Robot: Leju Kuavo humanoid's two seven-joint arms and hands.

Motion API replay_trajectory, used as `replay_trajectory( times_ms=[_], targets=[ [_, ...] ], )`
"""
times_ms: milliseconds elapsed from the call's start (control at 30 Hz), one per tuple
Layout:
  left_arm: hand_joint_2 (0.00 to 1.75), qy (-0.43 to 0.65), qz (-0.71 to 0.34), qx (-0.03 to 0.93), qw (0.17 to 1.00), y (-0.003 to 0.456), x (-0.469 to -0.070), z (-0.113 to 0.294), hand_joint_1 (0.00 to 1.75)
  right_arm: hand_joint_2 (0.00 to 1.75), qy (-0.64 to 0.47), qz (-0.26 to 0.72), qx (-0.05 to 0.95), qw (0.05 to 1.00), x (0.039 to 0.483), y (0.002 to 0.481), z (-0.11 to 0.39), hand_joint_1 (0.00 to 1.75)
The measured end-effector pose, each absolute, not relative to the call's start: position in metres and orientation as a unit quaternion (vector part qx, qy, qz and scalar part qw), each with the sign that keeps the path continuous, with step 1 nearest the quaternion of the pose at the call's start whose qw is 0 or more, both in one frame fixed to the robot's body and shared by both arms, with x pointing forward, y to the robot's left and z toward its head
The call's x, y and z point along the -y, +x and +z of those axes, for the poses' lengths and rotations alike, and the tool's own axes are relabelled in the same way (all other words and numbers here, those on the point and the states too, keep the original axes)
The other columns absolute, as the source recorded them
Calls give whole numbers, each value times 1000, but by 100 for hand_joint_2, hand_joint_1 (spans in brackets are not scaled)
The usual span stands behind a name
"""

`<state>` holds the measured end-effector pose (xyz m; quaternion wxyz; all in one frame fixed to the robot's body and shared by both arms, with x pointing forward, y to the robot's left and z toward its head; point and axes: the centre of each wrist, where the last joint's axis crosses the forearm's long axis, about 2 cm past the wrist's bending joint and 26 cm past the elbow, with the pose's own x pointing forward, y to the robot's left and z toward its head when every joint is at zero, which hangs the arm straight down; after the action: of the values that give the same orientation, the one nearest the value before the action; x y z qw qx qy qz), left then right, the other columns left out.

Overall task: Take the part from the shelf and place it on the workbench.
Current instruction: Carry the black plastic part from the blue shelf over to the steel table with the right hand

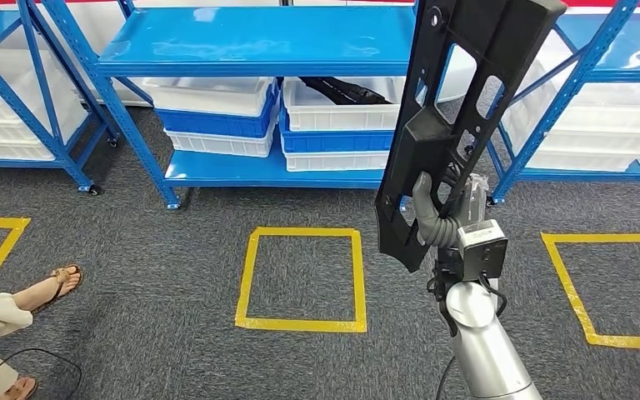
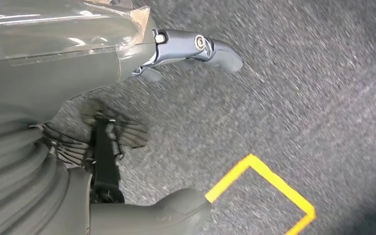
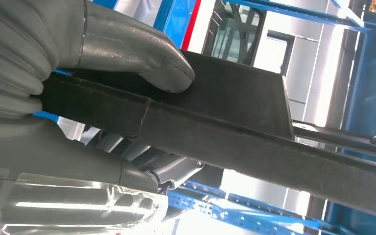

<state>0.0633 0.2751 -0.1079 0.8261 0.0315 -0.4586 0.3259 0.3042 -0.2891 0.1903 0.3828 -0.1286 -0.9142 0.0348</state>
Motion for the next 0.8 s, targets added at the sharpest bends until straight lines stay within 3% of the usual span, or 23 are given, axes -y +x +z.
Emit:
replay_trajectory(
  times_ms=[800],
  targets=[
    [175,19,324,466,823,71,-272,-106,0,175,-151,37,908,390,285,294,181,175]
  ],
)
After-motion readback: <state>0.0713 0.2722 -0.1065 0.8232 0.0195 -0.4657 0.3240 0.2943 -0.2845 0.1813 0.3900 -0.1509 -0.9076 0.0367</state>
